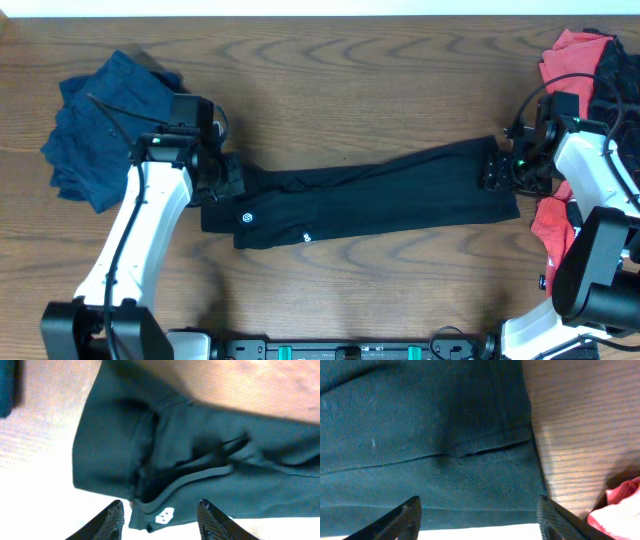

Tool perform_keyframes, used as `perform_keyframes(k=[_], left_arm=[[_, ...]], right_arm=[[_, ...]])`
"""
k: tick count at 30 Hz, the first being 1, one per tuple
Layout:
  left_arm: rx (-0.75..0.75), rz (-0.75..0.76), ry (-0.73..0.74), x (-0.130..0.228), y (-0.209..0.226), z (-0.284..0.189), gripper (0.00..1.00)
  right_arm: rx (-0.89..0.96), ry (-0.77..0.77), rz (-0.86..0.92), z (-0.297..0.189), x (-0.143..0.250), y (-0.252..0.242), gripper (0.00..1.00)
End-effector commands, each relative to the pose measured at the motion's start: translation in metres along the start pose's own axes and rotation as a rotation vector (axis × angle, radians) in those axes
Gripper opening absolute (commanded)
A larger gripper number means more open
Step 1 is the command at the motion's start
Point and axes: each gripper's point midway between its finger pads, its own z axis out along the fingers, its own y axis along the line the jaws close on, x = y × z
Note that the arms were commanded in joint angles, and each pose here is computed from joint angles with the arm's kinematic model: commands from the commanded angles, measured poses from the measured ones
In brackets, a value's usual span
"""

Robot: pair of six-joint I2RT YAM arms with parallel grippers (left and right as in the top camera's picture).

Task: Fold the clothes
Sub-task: 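Press and straighten the folded strip's ends with both grippers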

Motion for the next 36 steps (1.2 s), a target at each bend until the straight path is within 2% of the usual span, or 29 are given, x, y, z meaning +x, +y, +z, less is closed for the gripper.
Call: perform_keyframes(k=[1, 5, 11, 17, 21, 25, 36], left_arm=[[0.052, -0.002, -0.015, -0.007, -0.009, -0.002, 0.46], [0.059, -0.008, 0.017, -0.001, -0.008, 0.017, 0.45], [0.166, -0.018, 0.108, 0.012, -0.023, 0.045, 0.45], [0.129, -0.035, 0.198, 0.024, -0.015, 0.074, 0.45], [0.059, -0.044, 0.242, 0.029, 0.0, 0.098, 0.45], [0.006, -0.04, 0.231, 0.024, 0.01, 0.116, 0.45], [0.002, -0.017, 0.134, 0.001, 0.01, 0.121, 0.46]], right_arm=[[0.011, -0.013, -0.146, -0.003, 0.0, 0.0, 0.75], [0.016, -0.039, -0.228, -0.002, -0.007, -0.001, 0.75], [0.025, -0.064, -0.184, 0.001, -0.015, -0.018, 0.73], [0.028, -0.086, -0.139, -0.001, -0.018, -0.034, 0.72], [-0.087, -0.123, -0.186, -0.002, -0.023, -0.014, 0.75], [-0.101, -0.116, -0.263, -0.002, -0.02, -0.011, 0.75], [-0.12, -0.027, -0.297, 0.023, -0.008, -0.015, 0.75]])
